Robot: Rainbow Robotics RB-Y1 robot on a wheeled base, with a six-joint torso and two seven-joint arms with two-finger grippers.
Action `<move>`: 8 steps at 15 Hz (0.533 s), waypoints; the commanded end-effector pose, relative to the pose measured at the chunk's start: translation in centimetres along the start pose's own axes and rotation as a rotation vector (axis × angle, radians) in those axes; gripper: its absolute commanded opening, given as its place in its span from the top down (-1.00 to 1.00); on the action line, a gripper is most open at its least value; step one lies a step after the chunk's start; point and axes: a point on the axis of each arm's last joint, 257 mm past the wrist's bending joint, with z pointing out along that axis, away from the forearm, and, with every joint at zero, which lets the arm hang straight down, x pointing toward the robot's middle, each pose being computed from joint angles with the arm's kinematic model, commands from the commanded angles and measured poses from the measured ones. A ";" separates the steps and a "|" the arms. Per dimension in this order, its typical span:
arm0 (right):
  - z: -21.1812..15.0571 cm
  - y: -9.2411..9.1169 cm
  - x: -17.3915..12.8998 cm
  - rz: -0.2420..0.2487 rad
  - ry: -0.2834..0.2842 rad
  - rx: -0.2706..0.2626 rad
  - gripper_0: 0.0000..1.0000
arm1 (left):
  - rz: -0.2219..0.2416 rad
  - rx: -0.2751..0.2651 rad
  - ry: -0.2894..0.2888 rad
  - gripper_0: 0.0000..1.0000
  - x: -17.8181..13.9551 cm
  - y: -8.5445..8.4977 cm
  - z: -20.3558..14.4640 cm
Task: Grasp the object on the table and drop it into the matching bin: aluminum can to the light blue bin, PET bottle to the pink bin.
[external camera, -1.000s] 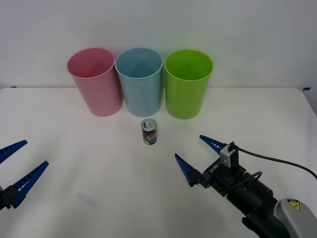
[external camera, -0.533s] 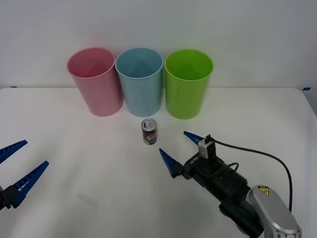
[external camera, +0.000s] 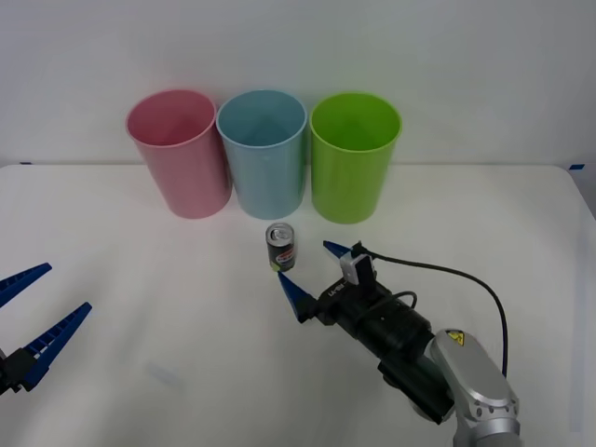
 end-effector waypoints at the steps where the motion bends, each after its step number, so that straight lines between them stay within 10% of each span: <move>1: 1.2 0.0 0.1 -0.010 0.008 0.005 -1.00 | 0.000 0.000 0.000 -1.00 0.0 0.0 0.0; 8: 4.4 -0.2 1.1 -0.025 0.054 0.011 -1.00 | 0.000 0.000 0.000 -1.00 0.0 0.0 0.0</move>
